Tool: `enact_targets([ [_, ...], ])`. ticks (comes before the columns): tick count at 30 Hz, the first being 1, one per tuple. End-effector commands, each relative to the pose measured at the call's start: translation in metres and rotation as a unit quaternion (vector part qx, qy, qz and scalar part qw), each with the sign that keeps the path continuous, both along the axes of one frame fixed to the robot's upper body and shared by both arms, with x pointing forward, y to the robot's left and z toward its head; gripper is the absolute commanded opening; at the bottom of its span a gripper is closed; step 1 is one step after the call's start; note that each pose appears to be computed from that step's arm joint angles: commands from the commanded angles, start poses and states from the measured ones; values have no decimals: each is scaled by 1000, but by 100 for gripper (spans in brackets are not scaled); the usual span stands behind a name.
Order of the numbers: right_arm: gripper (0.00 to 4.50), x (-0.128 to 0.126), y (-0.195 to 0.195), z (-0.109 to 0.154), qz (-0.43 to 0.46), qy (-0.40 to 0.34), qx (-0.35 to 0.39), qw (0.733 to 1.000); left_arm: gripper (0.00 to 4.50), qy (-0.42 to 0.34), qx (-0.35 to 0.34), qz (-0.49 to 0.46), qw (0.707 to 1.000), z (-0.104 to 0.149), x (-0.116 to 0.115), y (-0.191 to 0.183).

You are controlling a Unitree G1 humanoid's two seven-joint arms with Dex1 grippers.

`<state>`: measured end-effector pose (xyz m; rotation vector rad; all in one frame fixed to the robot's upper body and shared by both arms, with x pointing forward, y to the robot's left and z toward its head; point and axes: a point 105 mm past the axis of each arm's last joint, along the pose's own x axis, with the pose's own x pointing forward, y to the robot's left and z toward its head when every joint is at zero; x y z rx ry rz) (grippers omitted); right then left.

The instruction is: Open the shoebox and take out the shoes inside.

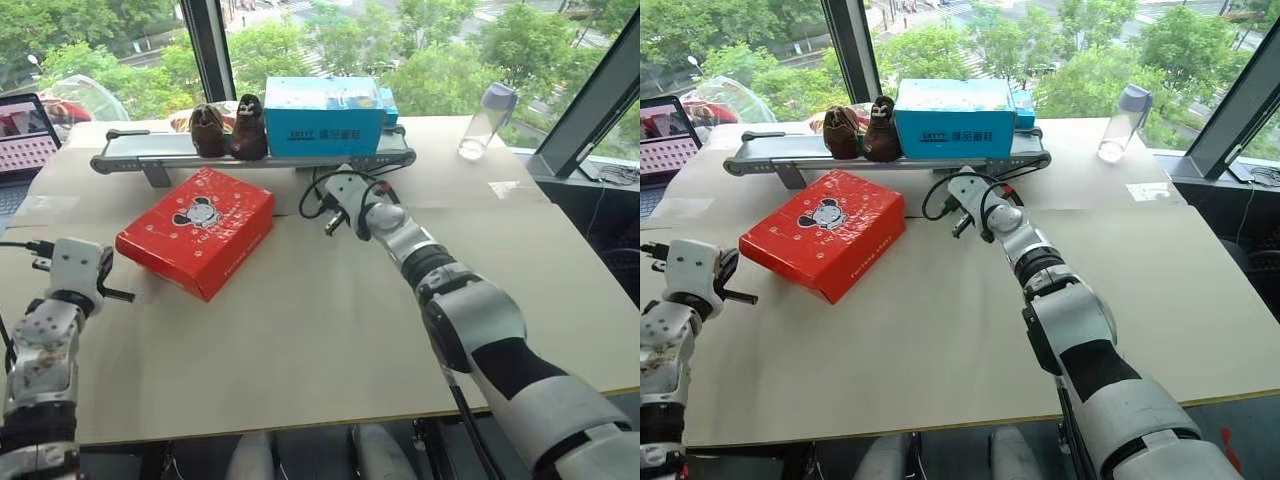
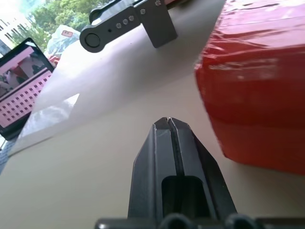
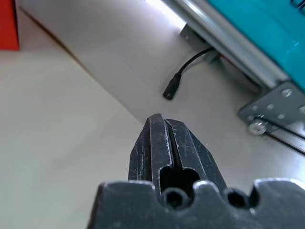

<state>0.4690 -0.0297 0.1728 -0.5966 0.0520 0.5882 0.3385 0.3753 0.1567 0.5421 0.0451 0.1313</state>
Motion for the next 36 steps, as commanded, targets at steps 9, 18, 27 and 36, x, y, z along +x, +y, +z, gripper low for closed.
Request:
enact_targets([
  [9,5,-39,63,0,201,55,50,977,0,5,104,-17,994,34,38,20],
  [18,5,-38,6,16,191,49,63,978,0,68,27,-273,959,-7,57,-78],
  [27,5,-17,-82,3,62,67,-4,996,0,227,-97,-547,800,-19,-54,-151],
  [36,5,-11,-54,-10,53,71,40,995,0,82,-20,-211,974,10,49,-73],
])
